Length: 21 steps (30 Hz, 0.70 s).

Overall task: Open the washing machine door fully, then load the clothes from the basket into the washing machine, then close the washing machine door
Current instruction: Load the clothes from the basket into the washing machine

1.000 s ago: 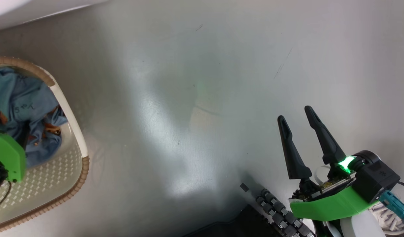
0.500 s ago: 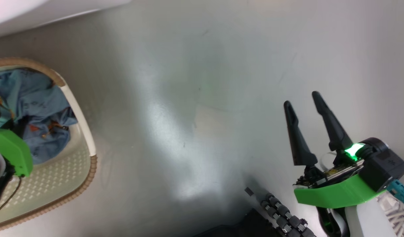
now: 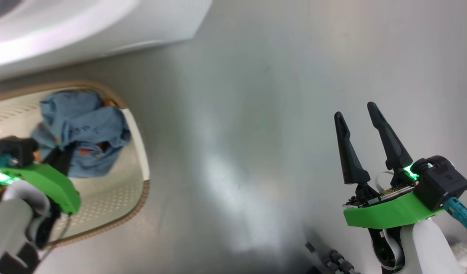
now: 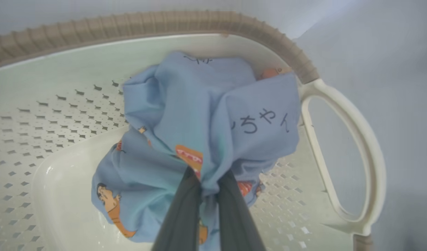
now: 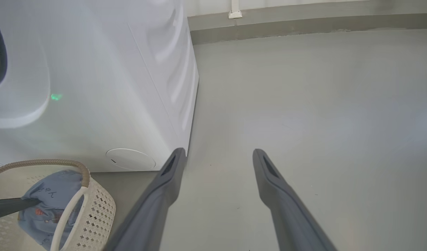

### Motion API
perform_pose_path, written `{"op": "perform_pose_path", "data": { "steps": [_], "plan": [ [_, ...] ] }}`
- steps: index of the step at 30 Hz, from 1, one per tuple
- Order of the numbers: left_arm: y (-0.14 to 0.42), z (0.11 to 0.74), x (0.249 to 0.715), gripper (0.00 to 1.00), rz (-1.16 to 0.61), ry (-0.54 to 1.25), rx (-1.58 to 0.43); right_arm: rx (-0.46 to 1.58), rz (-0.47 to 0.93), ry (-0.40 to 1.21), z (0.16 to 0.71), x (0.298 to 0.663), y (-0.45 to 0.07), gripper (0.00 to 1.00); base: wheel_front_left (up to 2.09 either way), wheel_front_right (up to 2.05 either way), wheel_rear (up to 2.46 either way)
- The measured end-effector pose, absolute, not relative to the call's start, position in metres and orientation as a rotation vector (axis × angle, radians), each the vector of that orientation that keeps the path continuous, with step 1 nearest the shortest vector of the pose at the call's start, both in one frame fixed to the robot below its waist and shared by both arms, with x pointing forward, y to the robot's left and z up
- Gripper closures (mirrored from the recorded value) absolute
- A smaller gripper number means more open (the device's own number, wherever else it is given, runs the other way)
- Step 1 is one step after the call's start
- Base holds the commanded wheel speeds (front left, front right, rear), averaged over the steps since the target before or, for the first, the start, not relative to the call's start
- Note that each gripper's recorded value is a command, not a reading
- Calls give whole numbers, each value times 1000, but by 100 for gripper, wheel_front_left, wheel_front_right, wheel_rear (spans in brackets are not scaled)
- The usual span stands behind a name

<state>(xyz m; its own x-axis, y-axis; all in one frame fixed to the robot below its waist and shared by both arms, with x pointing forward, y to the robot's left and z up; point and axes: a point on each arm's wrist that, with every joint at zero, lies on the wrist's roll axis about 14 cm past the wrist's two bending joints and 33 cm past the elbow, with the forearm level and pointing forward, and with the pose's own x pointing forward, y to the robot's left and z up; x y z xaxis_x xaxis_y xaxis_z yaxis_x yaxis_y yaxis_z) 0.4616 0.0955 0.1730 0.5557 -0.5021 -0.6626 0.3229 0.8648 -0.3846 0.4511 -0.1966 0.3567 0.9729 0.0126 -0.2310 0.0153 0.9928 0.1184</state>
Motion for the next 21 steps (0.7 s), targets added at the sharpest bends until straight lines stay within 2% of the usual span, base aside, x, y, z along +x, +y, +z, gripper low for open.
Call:
{"op": "perform_pose_path", "data": {
  "steps": [21],
  "plan": [
    [137, 326, 451, 100, -246, 465, -379, 161, 64, 67, 431, 453, -173, 0, 0, 0, 0]
  ]
}}
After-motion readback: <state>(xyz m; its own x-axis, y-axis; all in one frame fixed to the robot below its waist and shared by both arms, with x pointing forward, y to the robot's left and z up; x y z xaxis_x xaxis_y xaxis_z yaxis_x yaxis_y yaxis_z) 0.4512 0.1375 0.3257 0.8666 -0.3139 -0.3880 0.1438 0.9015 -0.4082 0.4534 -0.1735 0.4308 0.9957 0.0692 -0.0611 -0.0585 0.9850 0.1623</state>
